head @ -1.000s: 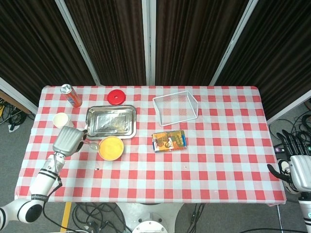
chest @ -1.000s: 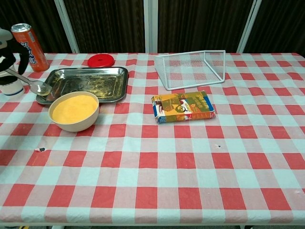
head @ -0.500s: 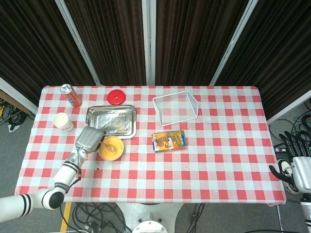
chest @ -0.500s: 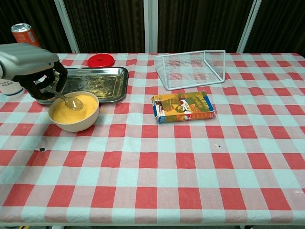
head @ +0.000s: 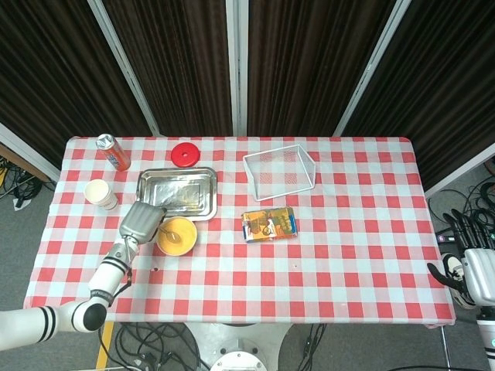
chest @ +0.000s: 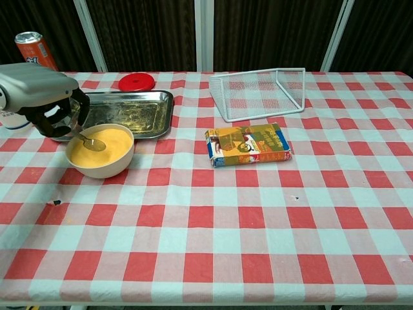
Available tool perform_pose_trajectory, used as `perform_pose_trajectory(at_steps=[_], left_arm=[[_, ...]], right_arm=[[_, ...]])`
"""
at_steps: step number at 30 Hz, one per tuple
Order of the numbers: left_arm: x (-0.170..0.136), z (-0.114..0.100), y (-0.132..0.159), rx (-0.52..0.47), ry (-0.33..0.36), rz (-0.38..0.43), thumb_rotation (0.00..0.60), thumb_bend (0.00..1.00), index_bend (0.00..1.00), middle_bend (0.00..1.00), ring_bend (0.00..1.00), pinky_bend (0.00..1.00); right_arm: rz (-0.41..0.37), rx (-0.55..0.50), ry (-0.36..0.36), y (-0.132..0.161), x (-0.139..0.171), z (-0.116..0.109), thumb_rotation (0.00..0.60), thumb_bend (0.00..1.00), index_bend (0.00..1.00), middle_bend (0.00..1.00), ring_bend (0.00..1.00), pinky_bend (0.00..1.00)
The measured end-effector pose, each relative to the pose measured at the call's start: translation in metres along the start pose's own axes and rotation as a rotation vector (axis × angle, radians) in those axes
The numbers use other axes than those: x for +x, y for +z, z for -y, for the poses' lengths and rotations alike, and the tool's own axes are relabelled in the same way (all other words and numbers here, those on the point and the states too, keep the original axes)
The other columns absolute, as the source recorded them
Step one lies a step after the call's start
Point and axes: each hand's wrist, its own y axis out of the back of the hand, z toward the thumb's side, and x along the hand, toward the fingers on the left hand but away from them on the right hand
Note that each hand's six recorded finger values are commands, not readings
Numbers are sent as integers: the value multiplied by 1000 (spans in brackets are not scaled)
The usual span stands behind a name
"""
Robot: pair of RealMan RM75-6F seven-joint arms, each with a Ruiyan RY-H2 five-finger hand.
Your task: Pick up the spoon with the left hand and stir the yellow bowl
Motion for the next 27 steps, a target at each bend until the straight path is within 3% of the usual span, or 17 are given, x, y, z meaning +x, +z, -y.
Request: perform_pose_trajectory(at_steps=[4,10,18,27], left_arm=[[-2,-2,-2,-3,8,0,600,417,479,857,860,907],[-2,1,-9,-3,14,0,600,318,488,860,861,907],[9,8,-21,-16,11,-7,600,311,526,864,861,907],[13,13,-16,-15,-9,33,600,316,531,864,861,906]], right_arm=[[2,2,-5,-1,1,-1,600,151,0,0,0,0],[-4,5,-10,1,-1,-3,600,151,0,0,0,0],[3,24,-39,0,-4,-14,600,150,0,0,0,0],[13,20,-39,-1,-3,-14,600,150,0,0,0,0]])
